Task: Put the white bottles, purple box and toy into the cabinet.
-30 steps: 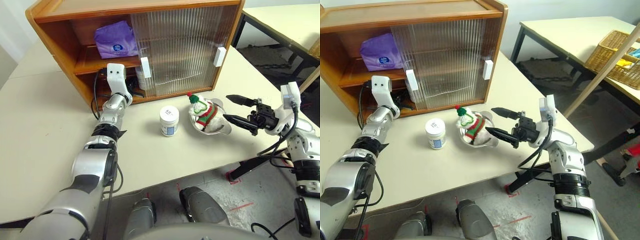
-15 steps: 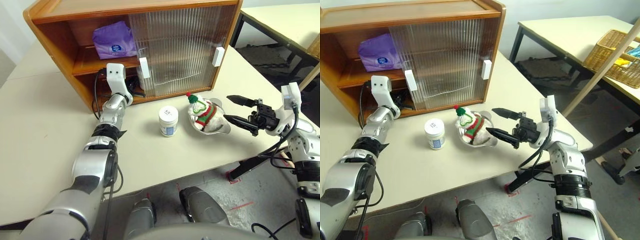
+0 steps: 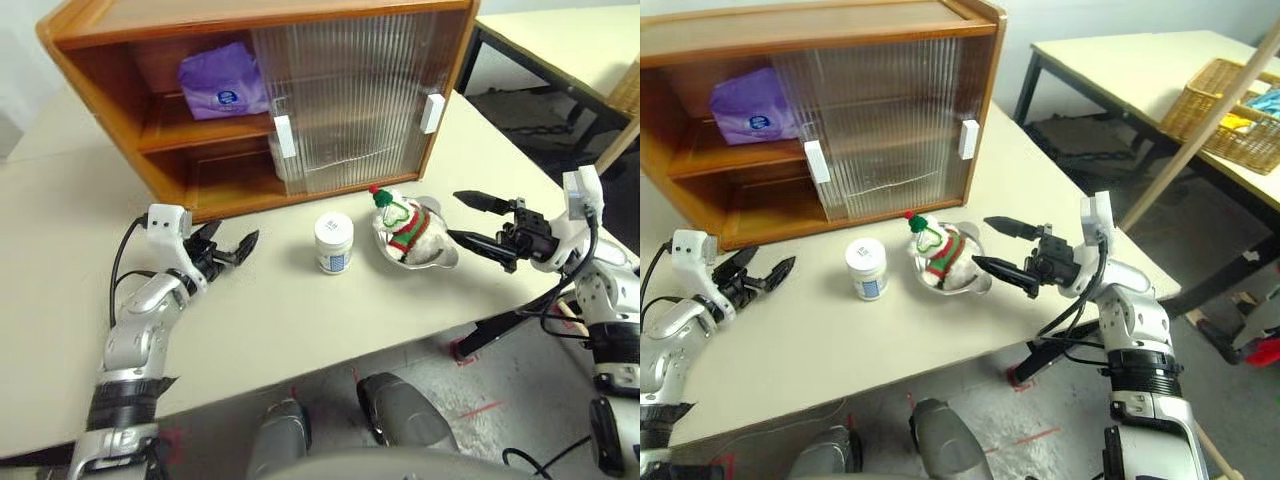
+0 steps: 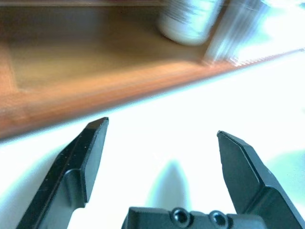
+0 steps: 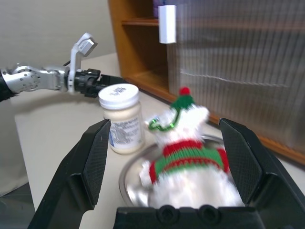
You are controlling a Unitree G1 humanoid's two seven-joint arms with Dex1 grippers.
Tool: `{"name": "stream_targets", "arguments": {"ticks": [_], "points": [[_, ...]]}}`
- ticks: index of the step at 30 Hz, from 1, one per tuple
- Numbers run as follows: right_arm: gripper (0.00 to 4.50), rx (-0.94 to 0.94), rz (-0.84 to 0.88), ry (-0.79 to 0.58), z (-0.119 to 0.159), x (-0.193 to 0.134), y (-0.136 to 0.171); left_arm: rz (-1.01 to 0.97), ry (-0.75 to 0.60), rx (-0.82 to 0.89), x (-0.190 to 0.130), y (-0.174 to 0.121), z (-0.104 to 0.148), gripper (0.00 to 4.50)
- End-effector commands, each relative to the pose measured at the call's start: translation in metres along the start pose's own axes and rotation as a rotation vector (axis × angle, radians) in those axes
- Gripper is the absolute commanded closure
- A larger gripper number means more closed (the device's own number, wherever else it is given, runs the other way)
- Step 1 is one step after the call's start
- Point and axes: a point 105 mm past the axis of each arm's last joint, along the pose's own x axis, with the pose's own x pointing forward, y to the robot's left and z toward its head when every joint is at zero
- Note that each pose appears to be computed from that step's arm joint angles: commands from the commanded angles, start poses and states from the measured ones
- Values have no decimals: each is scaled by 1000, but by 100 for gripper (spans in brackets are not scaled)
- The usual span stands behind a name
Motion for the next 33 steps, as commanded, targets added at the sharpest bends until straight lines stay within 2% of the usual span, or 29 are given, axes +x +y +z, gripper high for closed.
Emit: {"name": "stream_targets", "arguments": {"ticks": [1, 4, 7, 13, 25, 33], "points": [[0, 2, 4, 8, 0, -1, -2, -221, -3, 6, -9, -31, 5, 4], [0, -1, 5, 11, 1, -1, -3, -376, -28, 11, -15, -53, 9, 4], [0, -3, 6, 11, 2, -1, -3, -493, 0, 51, -16, -71, 4, 4], [0, -8, 1, 11, 2, -2, -3, -593, 6, 91, -2, -94, 2, 4], [0, -6, -8, 11, 1, -2, -1, -665, -9, 176, 29, -122, -11, 4], [0, -14, -9, 13, 3, -1, -1, -681, -53, 223, 47, -138, -10, 4]]}}
